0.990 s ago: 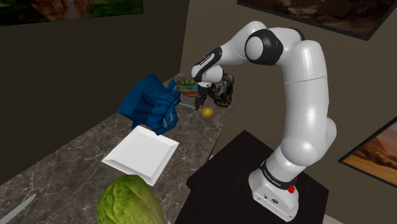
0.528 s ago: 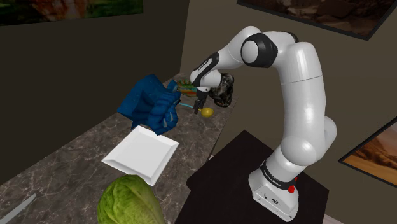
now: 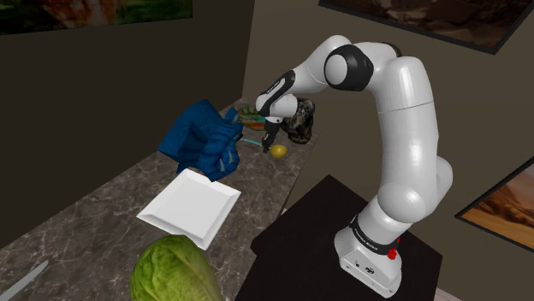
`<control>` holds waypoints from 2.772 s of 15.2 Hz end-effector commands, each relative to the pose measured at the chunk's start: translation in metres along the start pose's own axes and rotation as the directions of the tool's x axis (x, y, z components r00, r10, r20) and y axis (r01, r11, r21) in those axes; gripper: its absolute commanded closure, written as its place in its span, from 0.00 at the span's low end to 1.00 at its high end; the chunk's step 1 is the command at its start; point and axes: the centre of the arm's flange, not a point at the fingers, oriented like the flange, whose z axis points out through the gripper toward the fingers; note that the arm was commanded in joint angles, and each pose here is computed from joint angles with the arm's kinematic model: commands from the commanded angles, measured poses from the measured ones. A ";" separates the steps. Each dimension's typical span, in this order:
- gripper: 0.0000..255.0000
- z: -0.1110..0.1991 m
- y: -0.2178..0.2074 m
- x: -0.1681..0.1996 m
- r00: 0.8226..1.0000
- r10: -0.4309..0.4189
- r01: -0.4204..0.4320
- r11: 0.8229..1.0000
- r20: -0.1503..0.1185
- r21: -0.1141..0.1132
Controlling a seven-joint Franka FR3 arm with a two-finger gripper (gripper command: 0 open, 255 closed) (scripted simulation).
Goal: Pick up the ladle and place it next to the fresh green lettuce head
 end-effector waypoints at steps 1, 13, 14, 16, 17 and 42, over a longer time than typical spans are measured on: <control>1.00 0.001 -0.001 0.000 1.000 -0.001 0.001 1.000 0.002 0.002; 1.00 -0.025 -0.005 -0.002 1.000 -0.001 0.001 1.000 0.002 0.002; 1.00 -0.030 -0.006 -0.002 1.000 -0.001 0.001 1.000 0.002 0.002; 1.00 -0.040 -0.008 -0.003 1.000 -0.001 0.001 1.000 0.002 0.002; 1.00 -0.046 -0.008 -0.004 1.000 -0.001 0.001 1.000 0.002 0.002; 1.00 -0.176 -0.029 -0.014 1.000 -0.001 0.001 1.000 0.002 0.002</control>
